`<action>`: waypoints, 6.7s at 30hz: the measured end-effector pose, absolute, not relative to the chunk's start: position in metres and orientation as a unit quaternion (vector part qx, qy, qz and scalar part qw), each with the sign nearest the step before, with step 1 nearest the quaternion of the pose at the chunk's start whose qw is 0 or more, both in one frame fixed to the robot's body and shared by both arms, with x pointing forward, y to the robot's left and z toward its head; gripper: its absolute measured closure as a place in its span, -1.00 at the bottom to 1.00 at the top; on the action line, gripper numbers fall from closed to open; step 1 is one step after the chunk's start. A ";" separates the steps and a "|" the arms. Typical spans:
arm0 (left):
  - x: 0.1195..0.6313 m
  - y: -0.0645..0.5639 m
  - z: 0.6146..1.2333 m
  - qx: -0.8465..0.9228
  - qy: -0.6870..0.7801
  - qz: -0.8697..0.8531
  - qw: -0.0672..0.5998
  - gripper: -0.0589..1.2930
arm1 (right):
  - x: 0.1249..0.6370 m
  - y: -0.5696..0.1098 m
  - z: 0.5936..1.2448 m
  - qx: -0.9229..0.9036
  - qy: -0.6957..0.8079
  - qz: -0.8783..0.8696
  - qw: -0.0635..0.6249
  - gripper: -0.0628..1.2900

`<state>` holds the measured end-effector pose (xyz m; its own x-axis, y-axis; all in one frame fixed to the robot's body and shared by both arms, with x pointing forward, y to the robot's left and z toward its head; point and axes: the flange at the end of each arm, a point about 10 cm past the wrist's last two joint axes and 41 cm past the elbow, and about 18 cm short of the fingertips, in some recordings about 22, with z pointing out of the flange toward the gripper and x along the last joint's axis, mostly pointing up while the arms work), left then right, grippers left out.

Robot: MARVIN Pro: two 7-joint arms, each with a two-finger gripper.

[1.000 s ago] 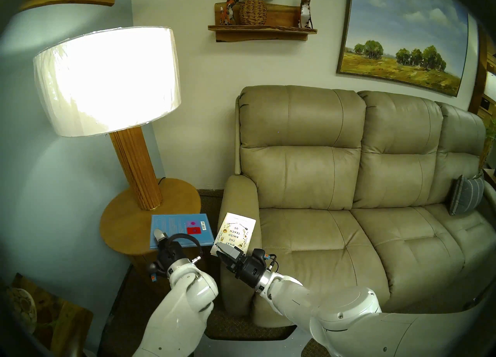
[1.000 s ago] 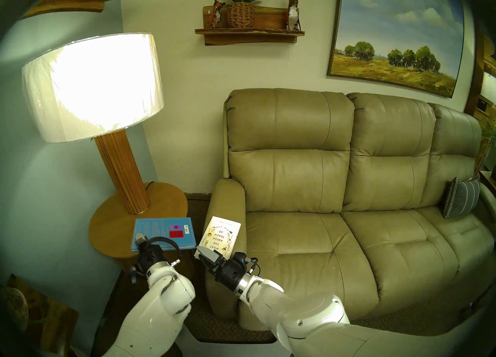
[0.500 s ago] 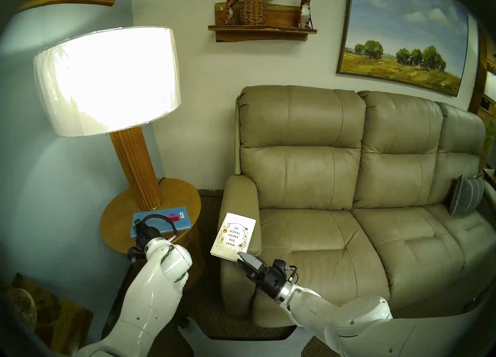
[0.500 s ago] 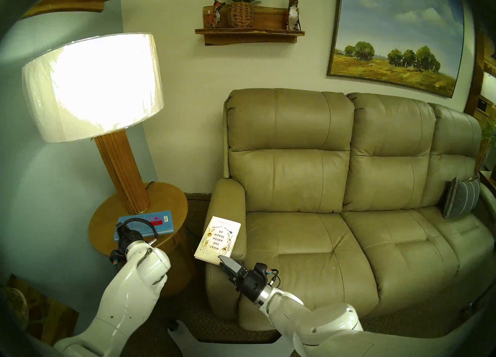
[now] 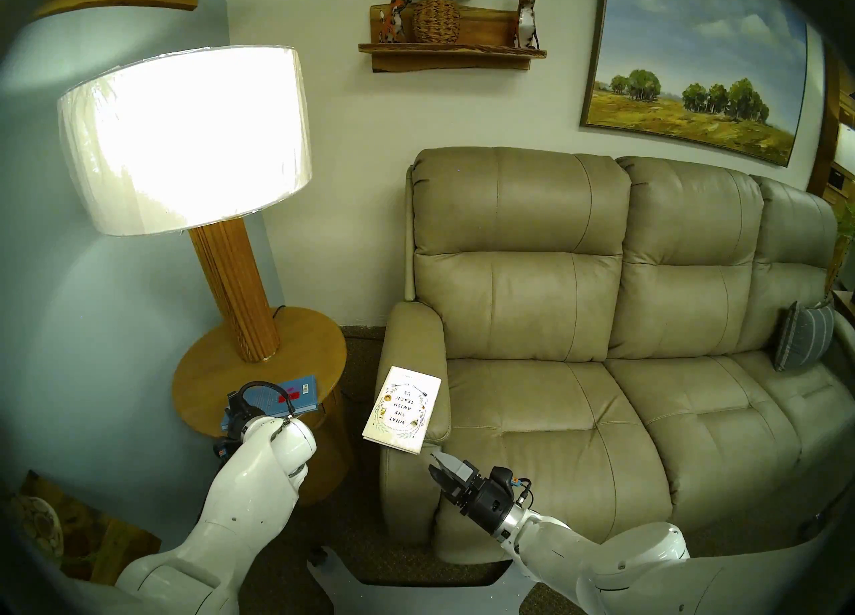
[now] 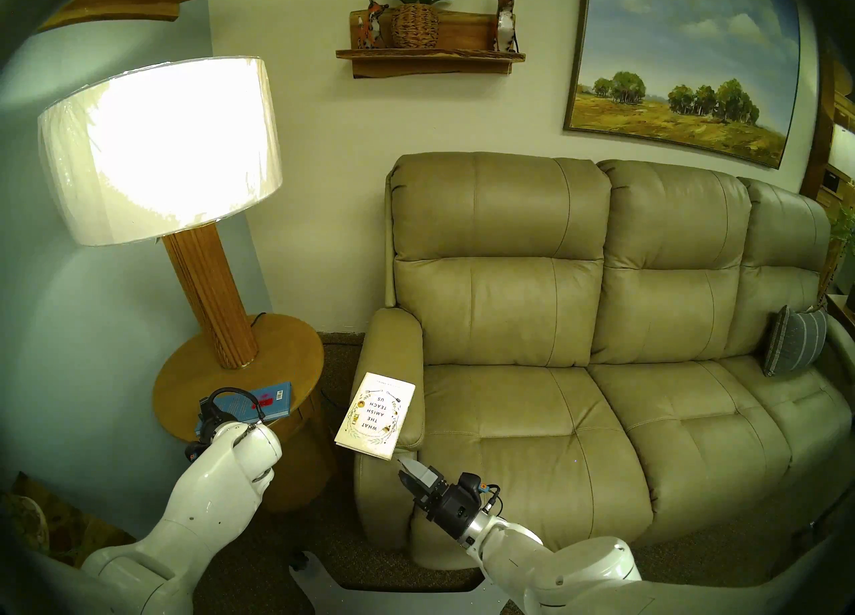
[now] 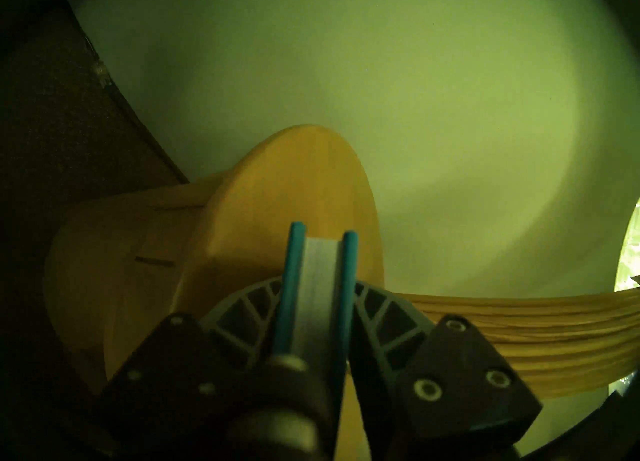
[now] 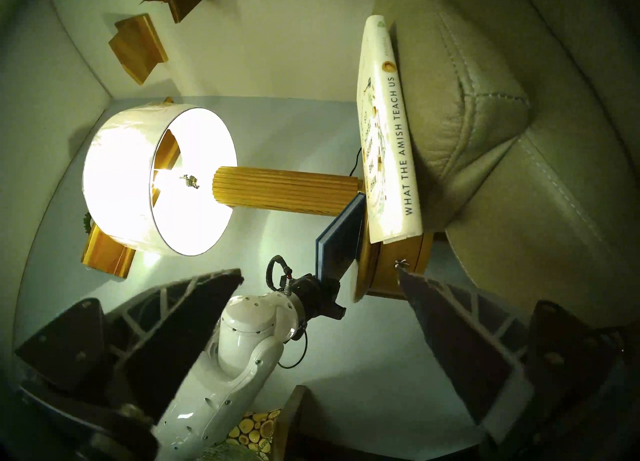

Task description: Move books from sofa to side table

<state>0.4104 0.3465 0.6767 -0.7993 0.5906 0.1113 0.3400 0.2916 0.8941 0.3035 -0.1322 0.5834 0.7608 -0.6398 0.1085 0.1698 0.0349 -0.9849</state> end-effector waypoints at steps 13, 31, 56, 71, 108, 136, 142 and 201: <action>0.445 0.369 0.698 0.293 0.818 0.480 0.122 0.23 | 0.305 -0.130 0.584 -0.629 0.189 -0.288 0.697 -0.92; 0.452 0.338 0.715 0.321 0.816 0.461 0.138 -0.97 | 0.308 -0.136 0.585 -0.633 0.187 -0.297 0.690 -0.92; 0.416 0.339 0.729 0.290 0.859 0.369 0.203 -0.97 | 0.308 -0.134 0.585 -0.634 0.180 -0.307 0.687 -0.92; 0.438 0.352 0.743 0.293 0.867 0.343 0.214 -0.96 | 0.306 -0.130 0.585 -0.633 0.176 -0.307 0.688 -0.92; 0.371 0.281 0.752 0.354 0.792 0.396 0.301 -0.96 | 0.303 -0.133 0.583 -0.633 0.171 -0.317 0.685 -0.92; 0.277 0.264 0.713 0.408 0.638 0.601 0.254 -0.97 | 0.382 -0.106 0.596 -0.743 0.164 -0.328 0.560 -0.92; 0.268 0.271 0.705 0.400 0.627 0.622 0.246 -0.97 | 0.387 -0.092 0.597 -0.751 0.169 -0.322 0.551 -0.92; 0.228 0.208 0.669 0.414 0.610 0.565 0.370 -0.97 | 0.398 -0.022 0.646 -0.675 0.100 -0.297 0.668 0.78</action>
